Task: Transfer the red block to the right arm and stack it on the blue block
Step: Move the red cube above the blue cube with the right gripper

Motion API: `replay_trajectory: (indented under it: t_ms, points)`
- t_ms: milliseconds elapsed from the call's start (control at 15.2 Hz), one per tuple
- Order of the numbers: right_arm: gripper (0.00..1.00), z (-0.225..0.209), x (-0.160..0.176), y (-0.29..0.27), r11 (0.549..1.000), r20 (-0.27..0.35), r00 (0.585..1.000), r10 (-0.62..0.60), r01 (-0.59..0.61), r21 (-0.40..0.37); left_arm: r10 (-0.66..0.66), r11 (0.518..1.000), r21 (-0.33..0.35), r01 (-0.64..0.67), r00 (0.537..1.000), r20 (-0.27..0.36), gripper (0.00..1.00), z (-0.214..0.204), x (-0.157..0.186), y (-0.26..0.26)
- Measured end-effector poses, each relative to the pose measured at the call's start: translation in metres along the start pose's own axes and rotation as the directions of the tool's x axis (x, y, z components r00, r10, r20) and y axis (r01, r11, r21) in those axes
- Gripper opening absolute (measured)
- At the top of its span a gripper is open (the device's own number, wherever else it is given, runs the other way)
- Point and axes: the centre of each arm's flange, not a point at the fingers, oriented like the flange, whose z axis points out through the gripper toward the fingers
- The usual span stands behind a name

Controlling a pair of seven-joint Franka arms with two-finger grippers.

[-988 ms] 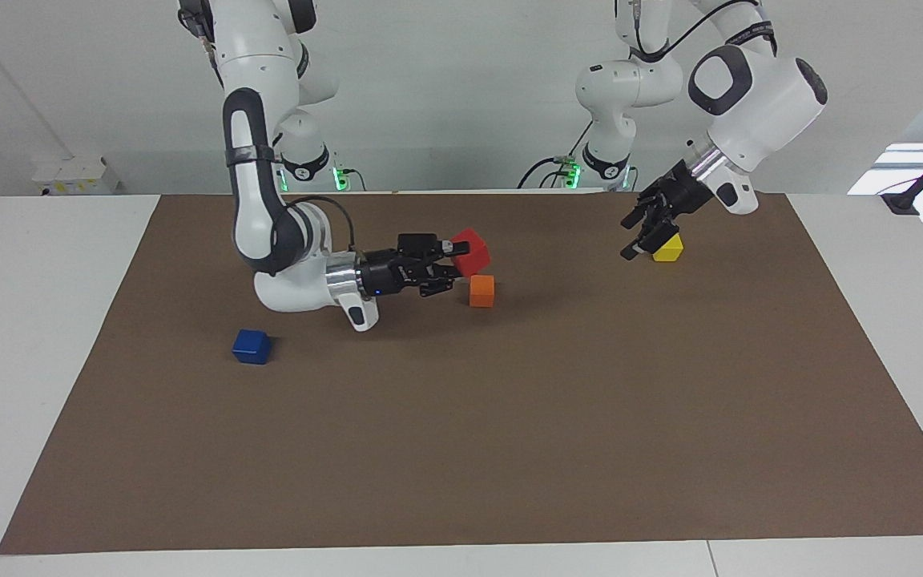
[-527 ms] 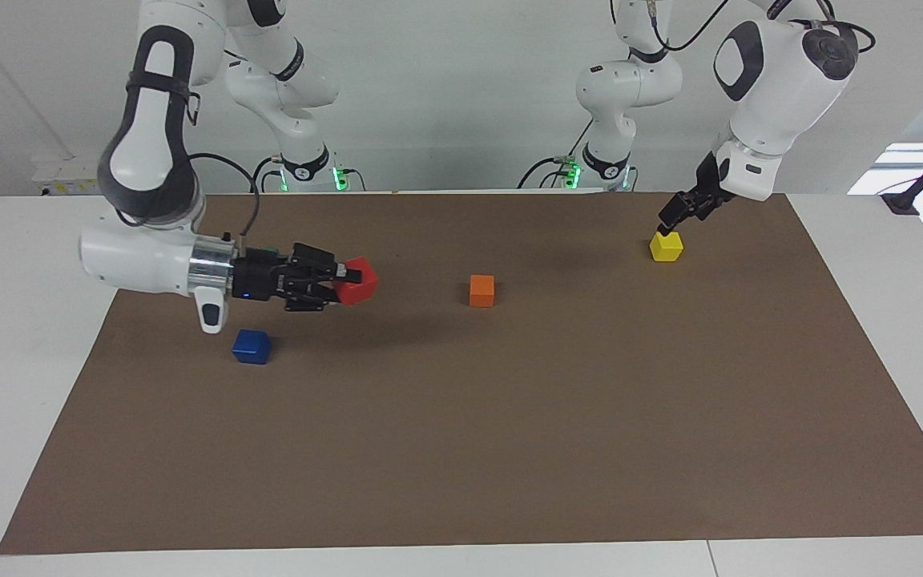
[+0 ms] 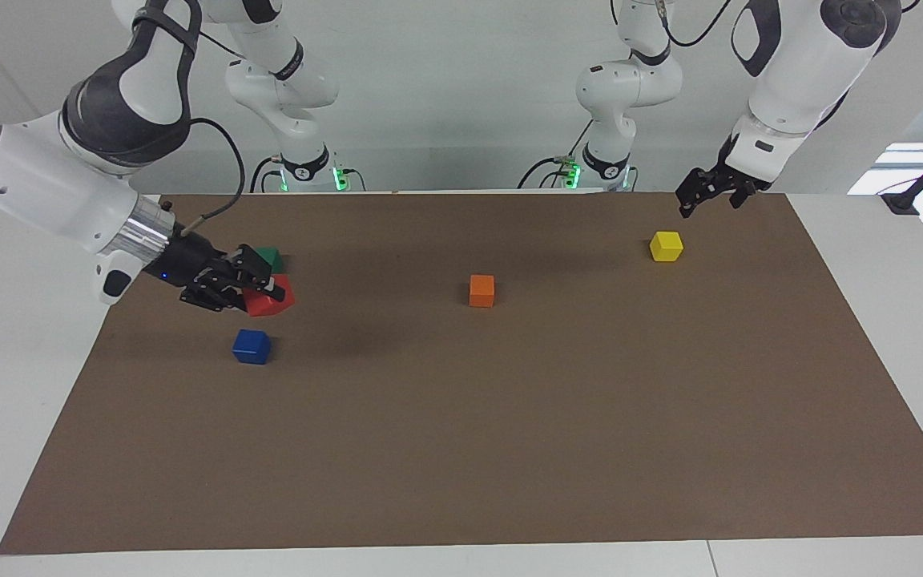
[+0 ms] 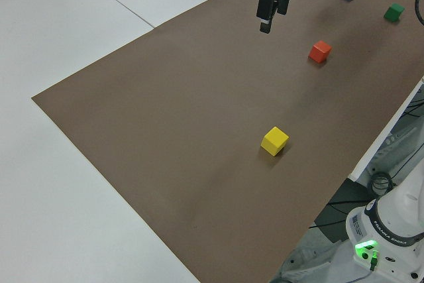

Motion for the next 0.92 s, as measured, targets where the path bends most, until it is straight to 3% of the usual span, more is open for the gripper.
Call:
replay_trajectory:
  t_ms: [132,395,659,922]
  points:
    - [0.56,-0.009,-0.004,0.023,0.994,0.014,1.000,0.005,-0.004,-0.105,0.002,1.000,-0.007,-0.002,1.000,-0.005,1.00,-0.016,0.008,-0.001]
    - [0.56,-0.009,-0.005,0.031,0.950,0.037,0.998,0.042,-0.028,-0.312,-0.027,1.000,-0.011,0.028,0.999,0.035,1.00,-0.003,0.024,-0.017]
    - [0.56,0.019,0.006,0.010,0.893,-0.053,0.998,0.043,-0.062,-0.446,0.008,1.000,-0.013,-0.008,0.999,0.032,1.00,0.002,0.031,-0.008]
    - [0.56,0.072,-0.013,0.022,0.876,-0.176,0.984,-0.032,-0.058,-0.478,0.016,1.000,-0.016,-0.016,1.000,0.024,1.00,0.000,0.035,-0.004]
